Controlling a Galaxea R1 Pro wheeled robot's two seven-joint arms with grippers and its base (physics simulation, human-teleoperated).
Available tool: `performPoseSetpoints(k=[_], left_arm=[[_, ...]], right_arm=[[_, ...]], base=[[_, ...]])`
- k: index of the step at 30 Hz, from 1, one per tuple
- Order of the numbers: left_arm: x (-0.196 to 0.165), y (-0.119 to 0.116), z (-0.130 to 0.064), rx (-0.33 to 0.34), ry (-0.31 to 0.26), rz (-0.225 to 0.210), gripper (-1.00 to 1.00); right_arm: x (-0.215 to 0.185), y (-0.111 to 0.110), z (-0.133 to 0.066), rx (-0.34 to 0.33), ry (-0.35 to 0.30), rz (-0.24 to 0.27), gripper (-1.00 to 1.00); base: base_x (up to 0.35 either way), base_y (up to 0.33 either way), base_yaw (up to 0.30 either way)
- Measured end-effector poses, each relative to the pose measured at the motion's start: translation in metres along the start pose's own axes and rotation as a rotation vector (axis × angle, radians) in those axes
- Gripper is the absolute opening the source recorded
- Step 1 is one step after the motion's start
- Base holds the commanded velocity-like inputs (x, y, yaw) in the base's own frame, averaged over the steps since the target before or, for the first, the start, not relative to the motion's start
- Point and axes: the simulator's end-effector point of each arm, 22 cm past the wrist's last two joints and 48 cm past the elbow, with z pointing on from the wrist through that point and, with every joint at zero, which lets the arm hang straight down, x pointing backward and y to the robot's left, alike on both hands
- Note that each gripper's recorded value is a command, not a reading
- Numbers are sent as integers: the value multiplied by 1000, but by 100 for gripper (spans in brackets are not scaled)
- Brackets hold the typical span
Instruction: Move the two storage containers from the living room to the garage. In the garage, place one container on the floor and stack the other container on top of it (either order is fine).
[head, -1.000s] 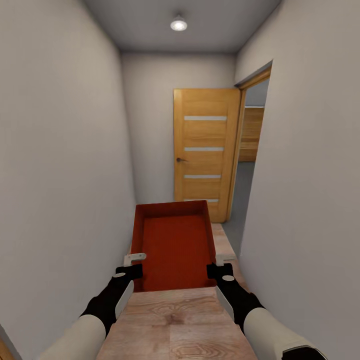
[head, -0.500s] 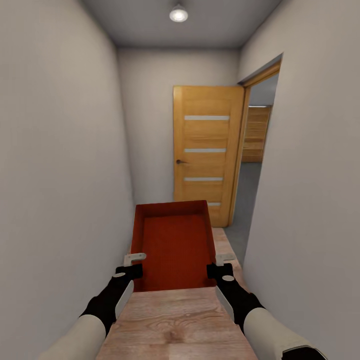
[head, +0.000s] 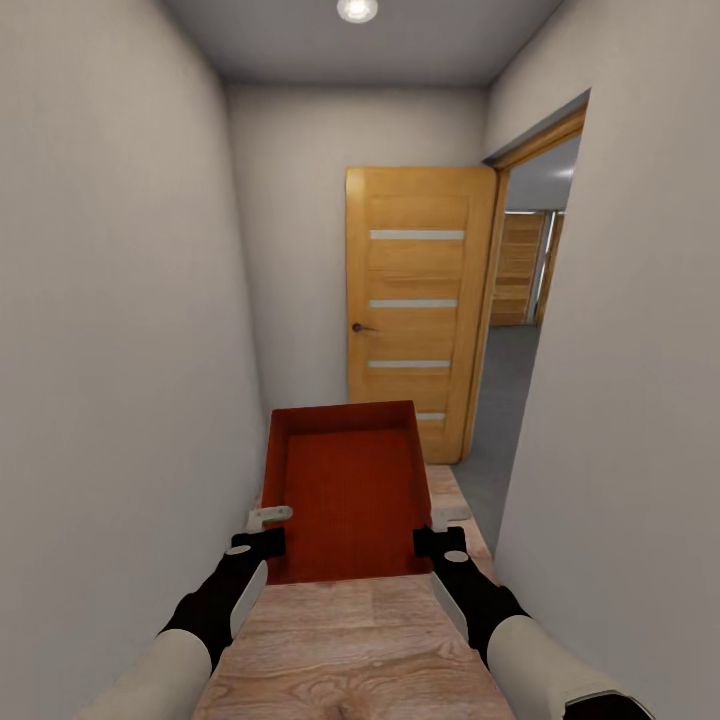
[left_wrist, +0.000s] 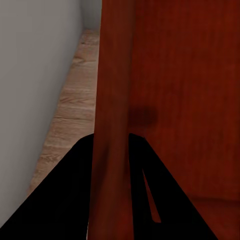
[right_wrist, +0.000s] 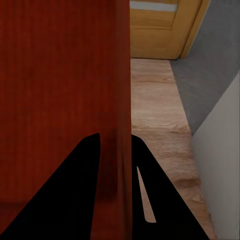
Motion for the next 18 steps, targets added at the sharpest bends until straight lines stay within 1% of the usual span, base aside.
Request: performPoseSetpoints(k=[18], left_arm=[[0,0,0,0,0,1,-100]], right_arm=[[0,0,0,0,0,1,-100]], base=[[323,0,0]])
